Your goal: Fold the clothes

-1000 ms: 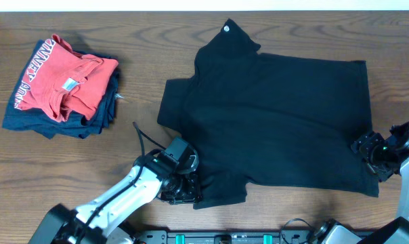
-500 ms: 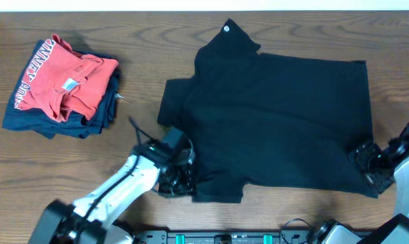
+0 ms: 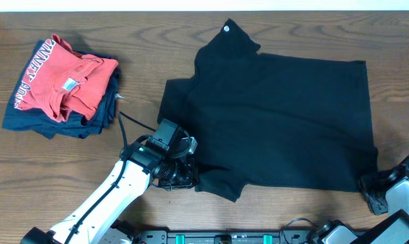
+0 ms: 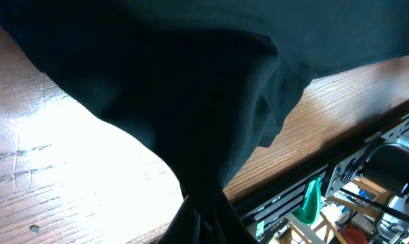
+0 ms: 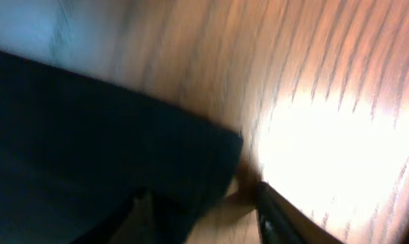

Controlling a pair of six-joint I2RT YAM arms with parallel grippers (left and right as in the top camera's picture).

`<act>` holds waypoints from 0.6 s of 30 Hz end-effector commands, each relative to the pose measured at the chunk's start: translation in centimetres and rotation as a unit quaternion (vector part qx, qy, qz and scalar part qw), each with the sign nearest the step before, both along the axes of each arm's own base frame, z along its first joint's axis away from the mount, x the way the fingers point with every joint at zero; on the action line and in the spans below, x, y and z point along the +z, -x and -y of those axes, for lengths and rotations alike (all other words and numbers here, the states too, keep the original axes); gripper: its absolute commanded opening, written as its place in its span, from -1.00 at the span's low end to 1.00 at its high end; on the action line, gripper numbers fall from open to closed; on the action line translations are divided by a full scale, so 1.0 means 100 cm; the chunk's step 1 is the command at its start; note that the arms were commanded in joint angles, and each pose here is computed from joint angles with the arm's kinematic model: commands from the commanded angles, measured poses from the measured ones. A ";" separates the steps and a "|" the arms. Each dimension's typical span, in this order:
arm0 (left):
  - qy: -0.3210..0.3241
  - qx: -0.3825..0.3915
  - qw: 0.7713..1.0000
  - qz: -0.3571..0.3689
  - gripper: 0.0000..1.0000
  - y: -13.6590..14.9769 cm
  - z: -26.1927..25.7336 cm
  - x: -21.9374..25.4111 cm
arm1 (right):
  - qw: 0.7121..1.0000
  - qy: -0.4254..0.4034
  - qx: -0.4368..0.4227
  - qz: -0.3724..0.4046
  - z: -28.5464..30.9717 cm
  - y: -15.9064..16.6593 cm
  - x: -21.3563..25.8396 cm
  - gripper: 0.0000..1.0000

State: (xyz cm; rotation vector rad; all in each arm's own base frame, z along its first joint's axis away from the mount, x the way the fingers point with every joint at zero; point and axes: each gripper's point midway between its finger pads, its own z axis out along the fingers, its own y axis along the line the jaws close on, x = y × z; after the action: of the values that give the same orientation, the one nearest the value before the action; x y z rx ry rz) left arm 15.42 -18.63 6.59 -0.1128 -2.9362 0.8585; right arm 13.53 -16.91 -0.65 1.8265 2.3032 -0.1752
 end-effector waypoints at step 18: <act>-0.166 0.018 0.982 0.087 -0.88 -0.010 -0.064 0.061 | 0.996 -0.001 0.053 0.067 -0.008 -0.020 0.090 -0.97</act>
State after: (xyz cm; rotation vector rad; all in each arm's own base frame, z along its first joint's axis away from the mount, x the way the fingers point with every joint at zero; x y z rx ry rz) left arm 14.68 -14.38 11.08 -0.1025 -3.0533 0.5317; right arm 14.77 -15.24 5.93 1.7159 2.3597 -0.0159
